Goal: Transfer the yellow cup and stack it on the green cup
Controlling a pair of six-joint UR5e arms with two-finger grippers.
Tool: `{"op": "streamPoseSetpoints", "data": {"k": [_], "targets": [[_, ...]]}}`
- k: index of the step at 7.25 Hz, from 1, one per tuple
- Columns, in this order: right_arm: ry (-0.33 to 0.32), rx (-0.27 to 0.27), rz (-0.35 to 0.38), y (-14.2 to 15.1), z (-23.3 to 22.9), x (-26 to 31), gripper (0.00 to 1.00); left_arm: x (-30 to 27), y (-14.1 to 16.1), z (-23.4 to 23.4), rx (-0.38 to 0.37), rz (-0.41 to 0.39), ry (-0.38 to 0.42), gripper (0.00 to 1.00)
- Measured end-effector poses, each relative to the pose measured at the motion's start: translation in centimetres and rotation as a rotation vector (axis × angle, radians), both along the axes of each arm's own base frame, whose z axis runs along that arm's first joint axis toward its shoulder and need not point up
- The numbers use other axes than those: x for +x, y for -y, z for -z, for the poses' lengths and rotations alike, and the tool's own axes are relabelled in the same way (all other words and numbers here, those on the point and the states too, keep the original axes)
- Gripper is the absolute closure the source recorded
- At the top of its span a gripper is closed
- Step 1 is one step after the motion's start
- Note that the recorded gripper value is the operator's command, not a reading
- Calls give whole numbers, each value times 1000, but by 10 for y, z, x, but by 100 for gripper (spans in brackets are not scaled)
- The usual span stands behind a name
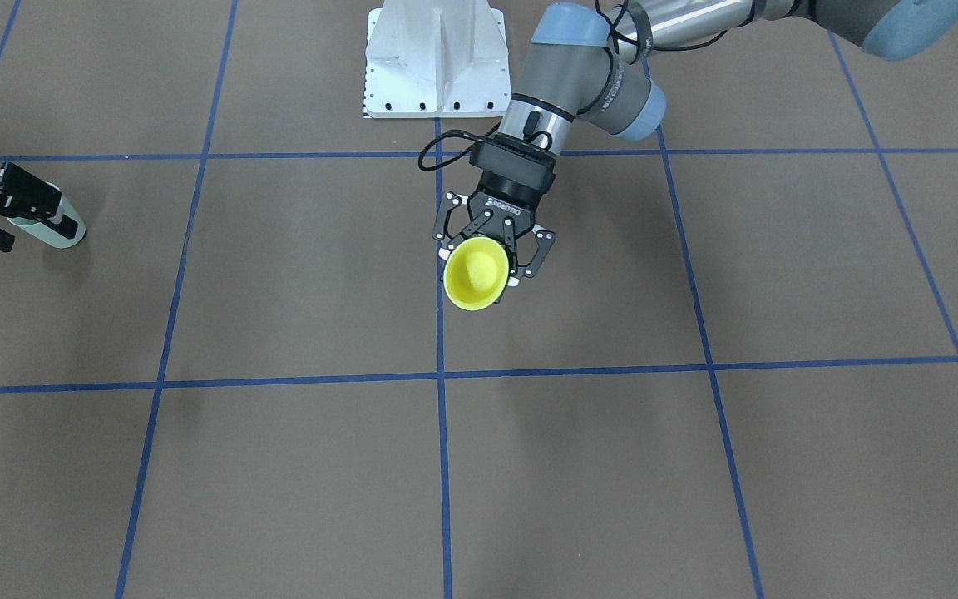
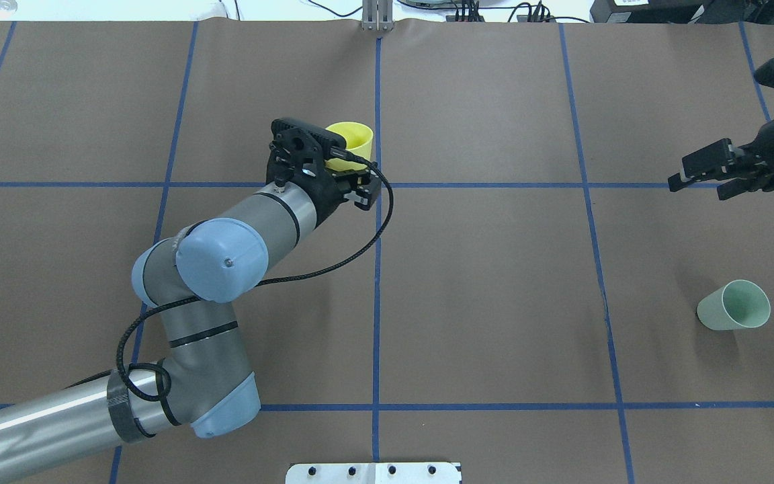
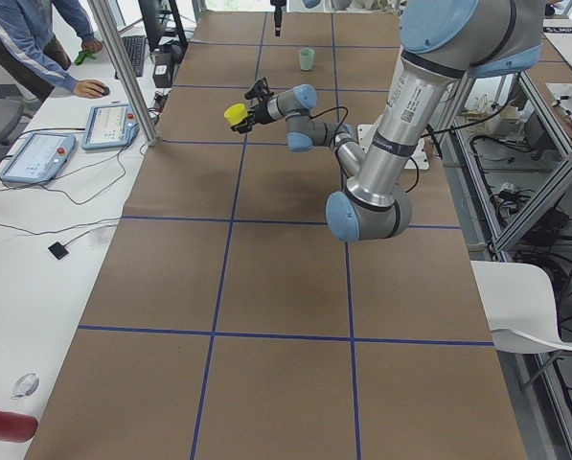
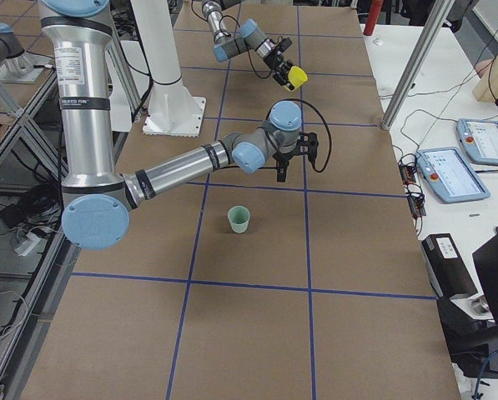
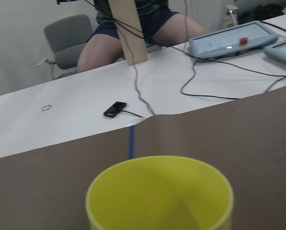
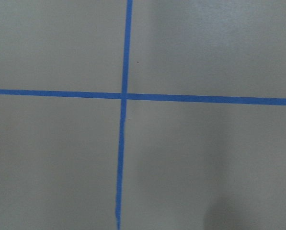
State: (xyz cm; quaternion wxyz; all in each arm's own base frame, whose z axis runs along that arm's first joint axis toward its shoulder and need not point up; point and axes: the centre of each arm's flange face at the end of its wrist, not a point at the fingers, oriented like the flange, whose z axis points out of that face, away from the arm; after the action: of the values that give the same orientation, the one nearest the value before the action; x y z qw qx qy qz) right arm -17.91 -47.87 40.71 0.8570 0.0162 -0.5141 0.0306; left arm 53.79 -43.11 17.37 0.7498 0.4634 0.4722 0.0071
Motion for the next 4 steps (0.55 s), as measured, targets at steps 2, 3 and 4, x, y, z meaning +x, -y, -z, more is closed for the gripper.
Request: {"op": "streamPoseSetpoints", "data": {"k": [2, 3, 4], "targets": [[50, -52, -24, 3, 48, -46, 0, 21, -12, 12, 139, -154, 67, 100], [72, -80, -29, 2, 75, -75, 0, 23, -18, 14, 300, -227, 96, 100], [93, -105, -24, -3, 100, -105, 0, 26, -20, 11, 433, -292, 98, 100]]}}
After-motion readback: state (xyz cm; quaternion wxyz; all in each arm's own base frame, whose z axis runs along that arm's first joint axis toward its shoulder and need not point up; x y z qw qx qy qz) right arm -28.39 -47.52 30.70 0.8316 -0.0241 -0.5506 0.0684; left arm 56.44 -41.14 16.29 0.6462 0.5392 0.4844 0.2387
